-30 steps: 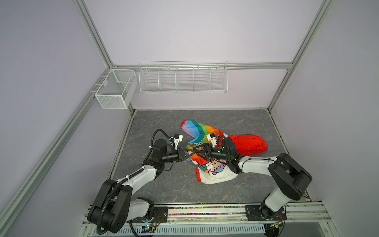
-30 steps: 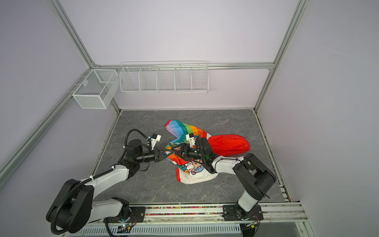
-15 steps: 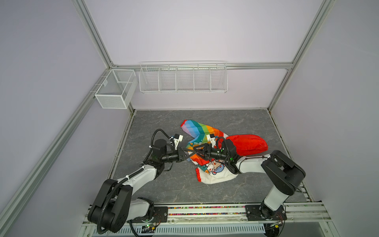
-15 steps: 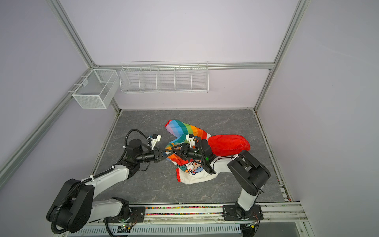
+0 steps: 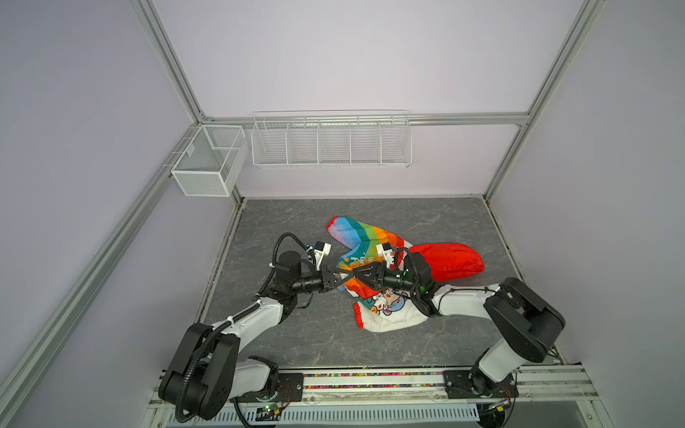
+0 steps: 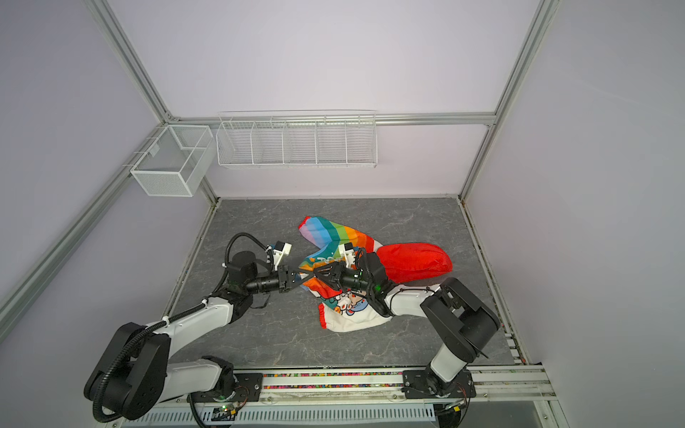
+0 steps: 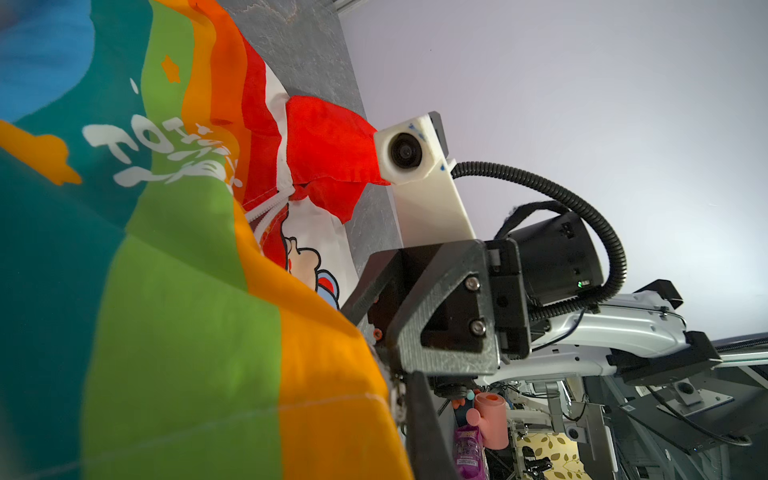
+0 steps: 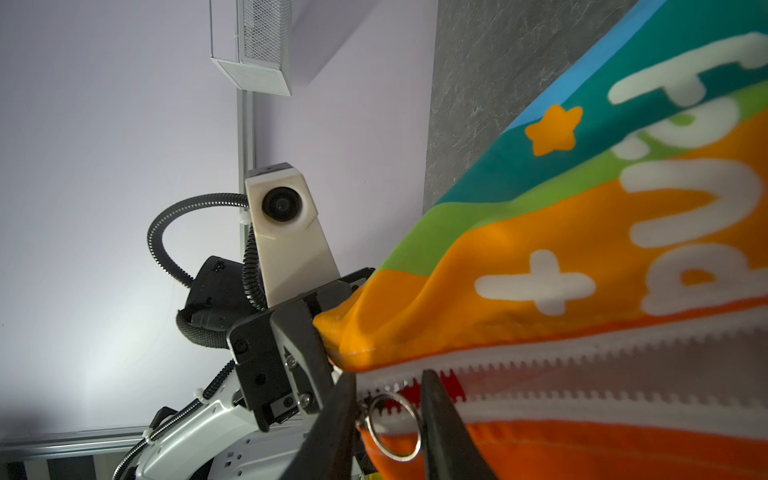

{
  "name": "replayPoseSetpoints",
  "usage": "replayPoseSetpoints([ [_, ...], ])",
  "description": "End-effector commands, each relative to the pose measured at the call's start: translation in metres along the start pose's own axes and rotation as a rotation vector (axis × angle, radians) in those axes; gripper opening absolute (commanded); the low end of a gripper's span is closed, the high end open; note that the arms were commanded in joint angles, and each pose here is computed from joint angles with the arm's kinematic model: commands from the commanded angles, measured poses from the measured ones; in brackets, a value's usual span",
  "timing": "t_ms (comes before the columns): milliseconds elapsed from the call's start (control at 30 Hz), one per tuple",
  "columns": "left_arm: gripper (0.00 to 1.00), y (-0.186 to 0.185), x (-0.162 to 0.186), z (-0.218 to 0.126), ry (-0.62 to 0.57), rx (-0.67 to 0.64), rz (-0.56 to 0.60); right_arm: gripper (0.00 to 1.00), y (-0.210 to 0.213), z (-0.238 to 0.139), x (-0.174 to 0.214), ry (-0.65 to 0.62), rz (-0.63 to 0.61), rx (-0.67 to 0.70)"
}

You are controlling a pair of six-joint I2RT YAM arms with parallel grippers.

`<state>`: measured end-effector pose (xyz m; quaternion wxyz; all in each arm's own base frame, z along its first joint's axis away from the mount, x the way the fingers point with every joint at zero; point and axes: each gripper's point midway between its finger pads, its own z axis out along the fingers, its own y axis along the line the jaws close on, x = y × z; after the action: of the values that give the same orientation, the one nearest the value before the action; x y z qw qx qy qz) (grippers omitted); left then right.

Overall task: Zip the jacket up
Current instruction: 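Press the right gripper's slider against the rainbow edge held by the left gripper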

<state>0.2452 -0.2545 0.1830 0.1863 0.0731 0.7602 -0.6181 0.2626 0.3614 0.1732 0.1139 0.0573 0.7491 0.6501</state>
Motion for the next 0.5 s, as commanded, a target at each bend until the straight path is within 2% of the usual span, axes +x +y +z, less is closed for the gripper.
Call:
replayPoseSetpoints([
  [0,0.0,-0.0029,-0.0033,0.0005,-0.007,0.016,0.018,0.26,0.0034,-0.0045,0.0024,0.003,0.005,-0.002],
  [467,0.0,-0.0031,-0.0033,0.0004,-0.007,0.015,0.015,0.15,0.0065,-0.0079,0.0028,-0.002,0.003,-0.002],
])
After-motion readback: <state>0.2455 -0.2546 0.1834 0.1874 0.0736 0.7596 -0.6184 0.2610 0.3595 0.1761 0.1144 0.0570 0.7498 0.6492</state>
